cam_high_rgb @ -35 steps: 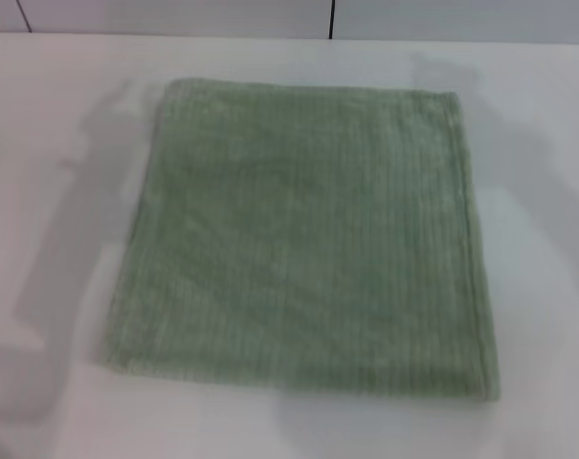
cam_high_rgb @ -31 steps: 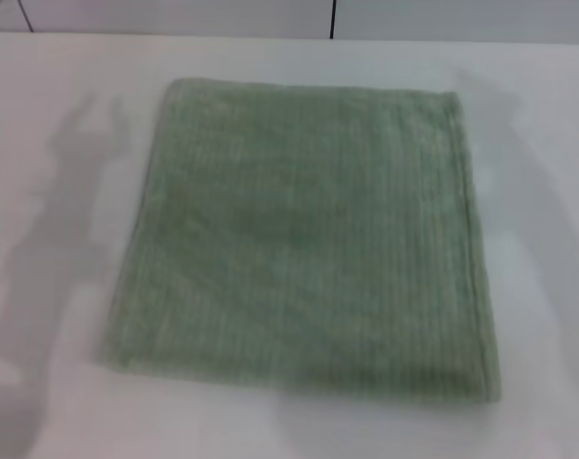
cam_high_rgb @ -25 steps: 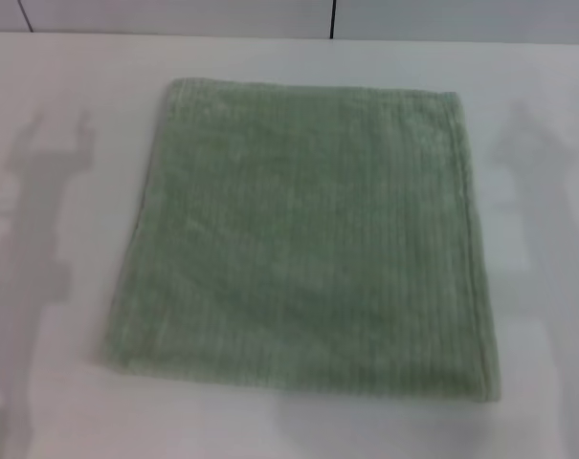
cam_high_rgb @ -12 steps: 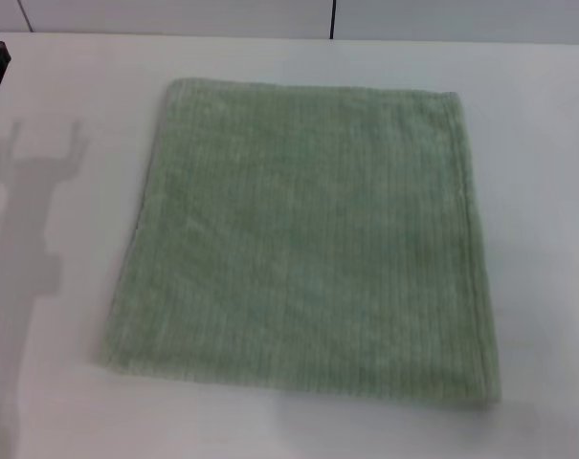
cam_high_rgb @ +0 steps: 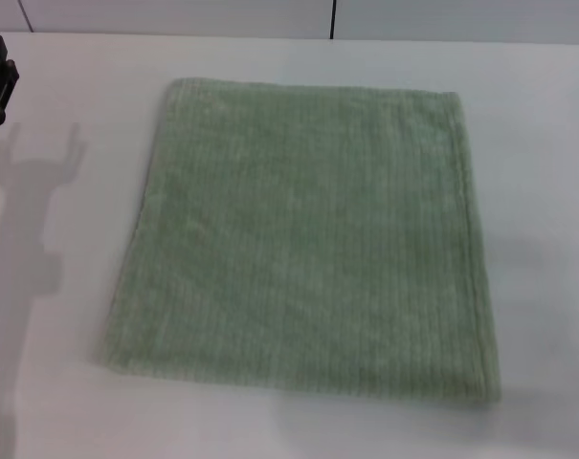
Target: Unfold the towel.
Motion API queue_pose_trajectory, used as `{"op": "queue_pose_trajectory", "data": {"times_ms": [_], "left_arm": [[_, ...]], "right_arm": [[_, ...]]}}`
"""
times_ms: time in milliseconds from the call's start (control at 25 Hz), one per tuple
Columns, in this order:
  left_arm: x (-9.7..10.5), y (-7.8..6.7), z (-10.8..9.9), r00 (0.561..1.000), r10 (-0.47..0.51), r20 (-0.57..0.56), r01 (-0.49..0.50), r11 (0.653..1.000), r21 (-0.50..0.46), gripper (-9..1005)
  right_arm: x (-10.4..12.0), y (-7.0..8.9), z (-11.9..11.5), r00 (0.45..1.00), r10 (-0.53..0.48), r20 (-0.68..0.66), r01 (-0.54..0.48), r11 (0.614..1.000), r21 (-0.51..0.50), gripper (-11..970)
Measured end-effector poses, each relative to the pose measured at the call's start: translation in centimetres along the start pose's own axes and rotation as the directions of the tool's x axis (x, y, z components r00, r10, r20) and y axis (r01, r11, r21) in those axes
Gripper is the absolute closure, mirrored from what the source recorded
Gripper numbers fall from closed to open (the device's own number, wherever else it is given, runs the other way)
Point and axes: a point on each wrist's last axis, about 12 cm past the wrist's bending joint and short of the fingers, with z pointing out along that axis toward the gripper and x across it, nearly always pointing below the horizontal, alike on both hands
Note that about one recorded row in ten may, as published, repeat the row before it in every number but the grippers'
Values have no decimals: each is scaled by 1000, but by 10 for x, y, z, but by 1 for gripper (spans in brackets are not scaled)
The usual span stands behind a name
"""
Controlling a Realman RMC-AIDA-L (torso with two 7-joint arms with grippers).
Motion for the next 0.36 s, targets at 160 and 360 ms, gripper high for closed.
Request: {"op": "queue_pose_trajectory", "data": {"times_ms": [160,360], "left_arm": [[1,0,-1,1000,-3,-6,3,1000,-1,156],[6,2,-4,998,-48,-28,48,999,-3,156]], "right_arm": [[1,0,0,1000,5,-9,-5,1000,4,293],[3,-2,-1,1000,9,-19,-9,1000,8,293]]}}
